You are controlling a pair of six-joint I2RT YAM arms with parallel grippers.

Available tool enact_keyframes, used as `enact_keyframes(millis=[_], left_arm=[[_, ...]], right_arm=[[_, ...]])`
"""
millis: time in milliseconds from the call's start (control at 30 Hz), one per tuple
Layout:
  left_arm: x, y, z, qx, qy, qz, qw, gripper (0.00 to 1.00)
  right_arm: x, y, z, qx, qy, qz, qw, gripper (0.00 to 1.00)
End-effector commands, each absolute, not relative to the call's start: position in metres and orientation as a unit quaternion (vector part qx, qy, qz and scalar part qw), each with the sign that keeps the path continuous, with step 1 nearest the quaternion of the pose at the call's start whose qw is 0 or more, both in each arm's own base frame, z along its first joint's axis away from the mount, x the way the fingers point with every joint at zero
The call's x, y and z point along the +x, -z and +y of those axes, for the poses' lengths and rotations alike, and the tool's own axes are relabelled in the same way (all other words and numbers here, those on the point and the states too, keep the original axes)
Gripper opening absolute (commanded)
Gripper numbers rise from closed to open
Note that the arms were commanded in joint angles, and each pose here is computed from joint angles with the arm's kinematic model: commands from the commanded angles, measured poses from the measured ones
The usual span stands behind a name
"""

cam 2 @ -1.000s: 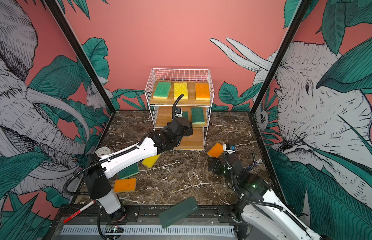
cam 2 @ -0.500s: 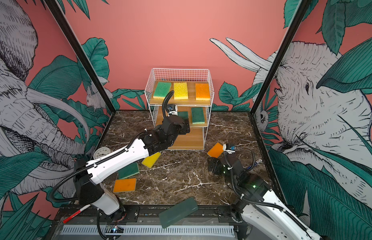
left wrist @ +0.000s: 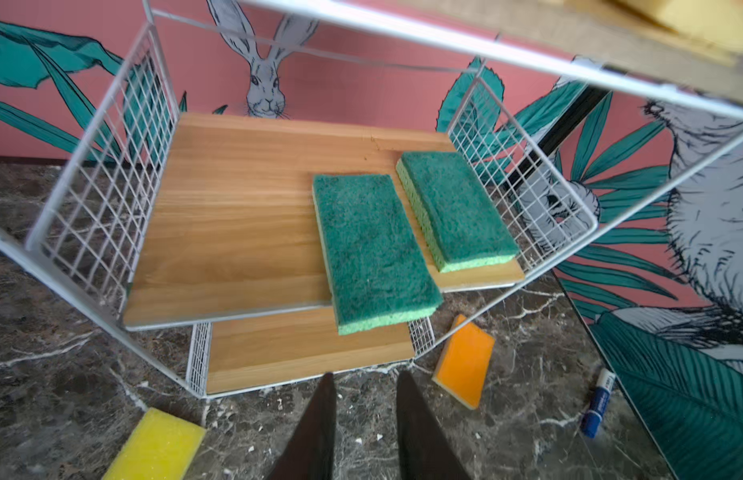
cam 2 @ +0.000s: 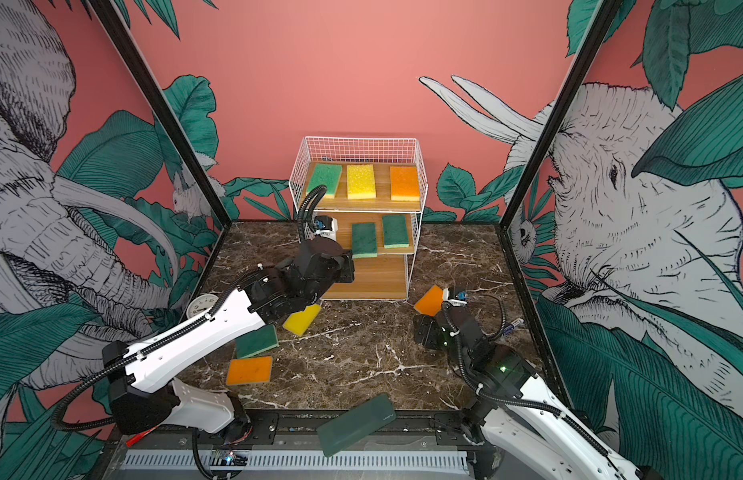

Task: Place and organize the cleaning sponges onto the shelf
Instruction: 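Raise the open left gripper away from the placed pad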

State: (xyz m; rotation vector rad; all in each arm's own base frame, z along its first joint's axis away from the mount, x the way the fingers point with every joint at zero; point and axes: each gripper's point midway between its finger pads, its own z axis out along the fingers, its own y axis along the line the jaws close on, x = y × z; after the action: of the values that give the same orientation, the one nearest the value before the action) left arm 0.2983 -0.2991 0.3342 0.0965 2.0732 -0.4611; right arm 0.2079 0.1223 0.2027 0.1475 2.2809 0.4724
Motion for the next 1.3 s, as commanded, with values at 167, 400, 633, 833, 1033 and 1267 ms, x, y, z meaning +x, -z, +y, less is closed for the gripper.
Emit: enact_keyframes(millis=[167,400,633,833,1033,1267], left_arm=[[0.283,-0.310,-0.307,0.062,0.204,0.876,0.432,0.03],[0.290,-0.299,-0.327,0.055,0.237,0.870,0.429,0.00],[0.300,-0.290,-0.328,0.044,0.227,0.864,0.447,0.00],[0.308,-0.294,-0.322,0.036,0.207,0.858,0.468,0.00],[0.317,-0.296,-0.323,0.041,0.185,0.858,0.477,0.00],[0.324,-0.299,-0.326,0.043,0.181,0.854,0.486,0.00]], right_arm=[[0.213,-0.216,0.125,0.058,-0.193,0.891,0.407,0.84],[0.214,-0.214,0.125,0.058,-0.193,0.891,0.406,0.84],[0.215,-0.215,0.125,0.055,-0.188,0.891,0.409,0.84],[0.217,-0.216,0.127,0.053,-0.188,0.891,0.409,0.84],[0.217,-0.215,0.127,0.052,-0.188,0.892,0.408,0.84],[0.216,-0.214,0.127,0.054,-0.190,0.891,0.409,0.84]])
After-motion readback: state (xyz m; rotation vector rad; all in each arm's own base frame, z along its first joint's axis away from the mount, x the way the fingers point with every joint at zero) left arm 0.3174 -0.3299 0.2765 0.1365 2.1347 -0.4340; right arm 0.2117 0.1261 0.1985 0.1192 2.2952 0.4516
